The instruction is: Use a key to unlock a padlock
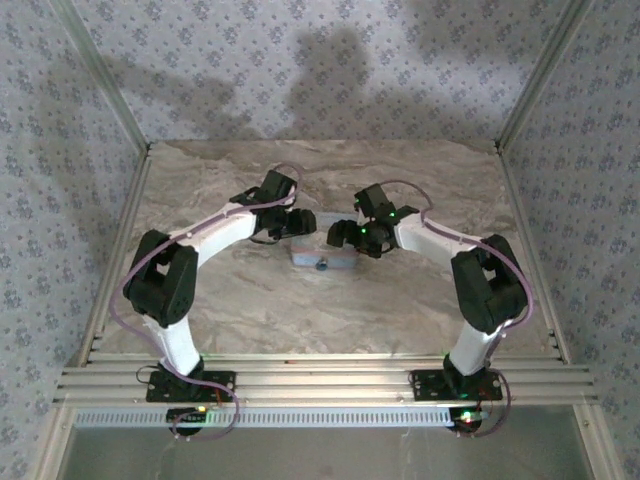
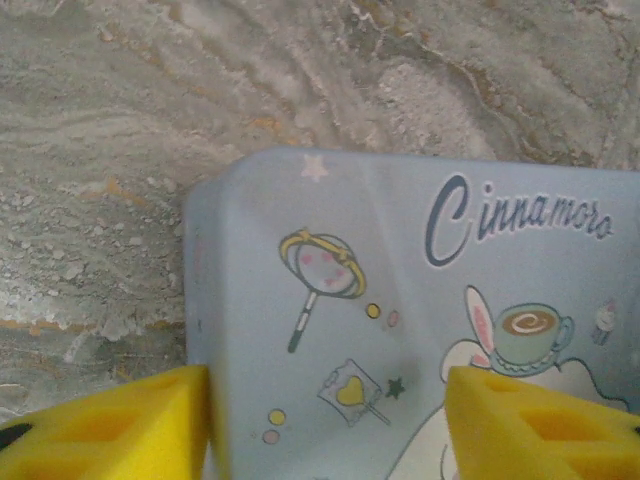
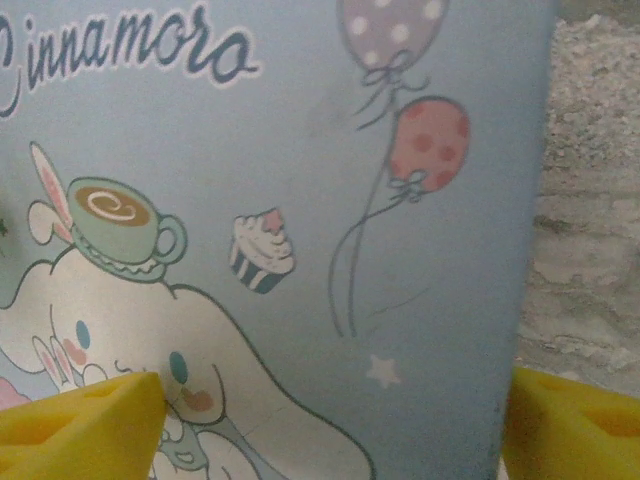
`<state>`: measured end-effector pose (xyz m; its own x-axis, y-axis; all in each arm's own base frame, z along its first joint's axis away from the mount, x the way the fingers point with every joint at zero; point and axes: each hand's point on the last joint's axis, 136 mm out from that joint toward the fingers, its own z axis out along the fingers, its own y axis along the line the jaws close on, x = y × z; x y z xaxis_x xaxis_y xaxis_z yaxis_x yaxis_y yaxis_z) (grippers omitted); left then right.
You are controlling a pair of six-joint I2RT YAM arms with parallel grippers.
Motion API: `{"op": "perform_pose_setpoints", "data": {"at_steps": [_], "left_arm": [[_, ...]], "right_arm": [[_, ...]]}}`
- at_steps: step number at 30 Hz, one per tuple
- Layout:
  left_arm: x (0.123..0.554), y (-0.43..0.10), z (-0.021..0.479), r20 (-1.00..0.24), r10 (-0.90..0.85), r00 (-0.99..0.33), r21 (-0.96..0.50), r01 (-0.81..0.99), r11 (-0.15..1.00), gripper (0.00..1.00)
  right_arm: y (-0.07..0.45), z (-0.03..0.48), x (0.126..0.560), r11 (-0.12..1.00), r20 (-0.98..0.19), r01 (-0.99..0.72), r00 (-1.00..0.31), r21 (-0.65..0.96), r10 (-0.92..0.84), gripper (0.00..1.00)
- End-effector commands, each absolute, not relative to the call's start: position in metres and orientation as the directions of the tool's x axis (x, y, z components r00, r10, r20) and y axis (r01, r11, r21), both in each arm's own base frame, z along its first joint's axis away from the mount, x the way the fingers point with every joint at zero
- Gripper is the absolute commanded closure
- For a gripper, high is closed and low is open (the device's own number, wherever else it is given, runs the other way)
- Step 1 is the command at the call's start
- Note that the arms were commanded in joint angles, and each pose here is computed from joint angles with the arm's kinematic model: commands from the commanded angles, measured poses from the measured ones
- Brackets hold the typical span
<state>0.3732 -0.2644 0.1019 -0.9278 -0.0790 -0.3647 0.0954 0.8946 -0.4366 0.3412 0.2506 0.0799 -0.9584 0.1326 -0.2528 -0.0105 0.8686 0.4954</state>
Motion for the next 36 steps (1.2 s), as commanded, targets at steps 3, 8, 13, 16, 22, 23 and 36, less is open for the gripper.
{"op": "perform_pose_setpoints", "data": {"at_steps": [3, 8, 13, 16, 22, 23, 36], "left_arm": [[0.356, -0.252, 0.106, -0.352, -0.044, -0.935, -0.407, 0.11, 0.907, 0.26], [0.343, -0.21, 0.111, -0.375, -0.096, -0.922, -0.364, 0.051, 0.93, 0.23], [0.327, -0.151, 0.126, -0.411, -0.175, -0.895, -0.298, -0.05, 0.953, 0.19], [0.313, -0.104, 0.129, -0.41, -0.255, -0.875, -0.236, -0.168, 0.957, 0.18], [0.272, -0.012, 0.107, -0.335, -0.513, -0.791, -0.185, -0.478, 0.859, 0.15], [0.265, 0.0, 0.101, -0.313, -0.565, -0.763, -0.192, -0.532, 0.825, 0.15], [0.231, 0.092, 0.074, -0.331, -0.816, -0.474, -0.111, -0.839, 0.533, 0.23]], "right_arm": [[0.242, 0.09, 0.335, 0.859, -0.236, 0.024, -0.957, 0.511, 0.167, 0.1], [0.227, 0.1, 0.327, 0.873, -0.258, 0.053, -0.945, 0.485, 0.202, 0.08], [0.221, 0.119, 0.329, 0.873, -0.305, 0.054, -0.925, 0.485, 0.227, 0.07], [0.221, 0.132, 0.331, 0.872, -0.333, 0.042, -0.915, 0.487, 0.23, 0.07], [0.228, 0.142, 0.325, 0.883, -0.354, 0.008, -0.914, 0.47, 0.197, 0.07], [0.23, 0.142, 0.324, 0.882, -0.351, 0.005, -0.916, 0.47, 0.193, 0.07], [0.275, 0.146, 0.317, 0.865, -0.296, -0.078, -0.952, 0.496, 0.084, 0.07]]}}
